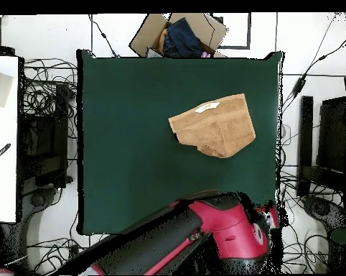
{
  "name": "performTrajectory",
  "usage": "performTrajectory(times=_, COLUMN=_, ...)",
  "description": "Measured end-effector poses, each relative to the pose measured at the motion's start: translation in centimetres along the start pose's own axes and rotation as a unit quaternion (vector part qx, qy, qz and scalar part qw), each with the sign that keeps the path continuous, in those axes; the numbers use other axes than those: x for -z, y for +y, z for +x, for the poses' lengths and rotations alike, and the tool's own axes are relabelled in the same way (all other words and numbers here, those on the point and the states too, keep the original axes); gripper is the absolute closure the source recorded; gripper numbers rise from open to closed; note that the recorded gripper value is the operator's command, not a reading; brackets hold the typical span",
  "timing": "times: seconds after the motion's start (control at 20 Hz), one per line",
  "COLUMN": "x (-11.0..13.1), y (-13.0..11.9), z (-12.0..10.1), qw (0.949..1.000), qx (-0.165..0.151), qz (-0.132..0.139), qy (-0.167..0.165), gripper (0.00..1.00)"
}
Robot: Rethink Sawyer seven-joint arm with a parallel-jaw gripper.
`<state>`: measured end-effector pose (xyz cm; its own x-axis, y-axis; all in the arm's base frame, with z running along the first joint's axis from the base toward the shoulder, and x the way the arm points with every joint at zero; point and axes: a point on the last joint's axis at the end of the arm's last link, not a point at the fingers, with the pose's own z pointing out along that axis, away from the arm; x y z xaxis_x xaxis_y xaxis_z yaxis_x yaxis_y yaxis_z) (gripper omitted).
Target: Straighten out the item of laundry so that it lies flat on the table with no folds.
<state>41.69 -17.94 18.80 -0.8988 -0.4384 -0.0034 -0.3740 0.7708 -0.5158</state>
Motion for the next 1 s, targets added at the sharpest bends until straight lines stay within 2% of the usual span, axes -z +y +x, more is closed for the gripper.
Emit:
performTrajectory(times=0.15, x=1.9, y=1.8, z=-1.1, qw=0.9993, qx=0.033, qz=0.017, qy=-0.001, gripper=0.0)
performTrajectory(times=0.2, x=3.7, y=3.4, z=-2.2, qw=0.9975, qx=0.065, qz=0.029, qy=-0.003, gripper=0.0)
performTrajectory(times=0.25, x=4.2, y=3.9, z=-2.5, qw=0.9967, qx=0.074, qz=0.033, qy=-0.003, gripper=0.0)
performTrajectory(times=0.4, x=6.2, y=5.6, z=-3.4, qw=0.9925, qx=0.111, qz=0.053, qy=-0.003, gripper=0.0)
performTrajectory(times=0.45, x=7.7, y=6.9, z=-4.0, qw=0.9881, qx=0.137, qz=0.07, qy=-0.002, gripper=0.0)
performTrajectory(times=0.6, x=9.1, y=8.1, z=-4.1, qw=0.9835, qx=0.157, qz=0.09, qy=0.003, gripper=0.0)
performTrajectory(times=0.75, x=10.0, y=9.1, z=-3.7, qw=0.9811, qx=0.162, qz=0.104, qy=0.011, gripper=0.0)
performTrajectory(times=1.0, x=10.9, y=10.2, z=-2.1, qw=0.9819, qx=0.147, qz=0.115, qy=0.03, gripper=0.0)
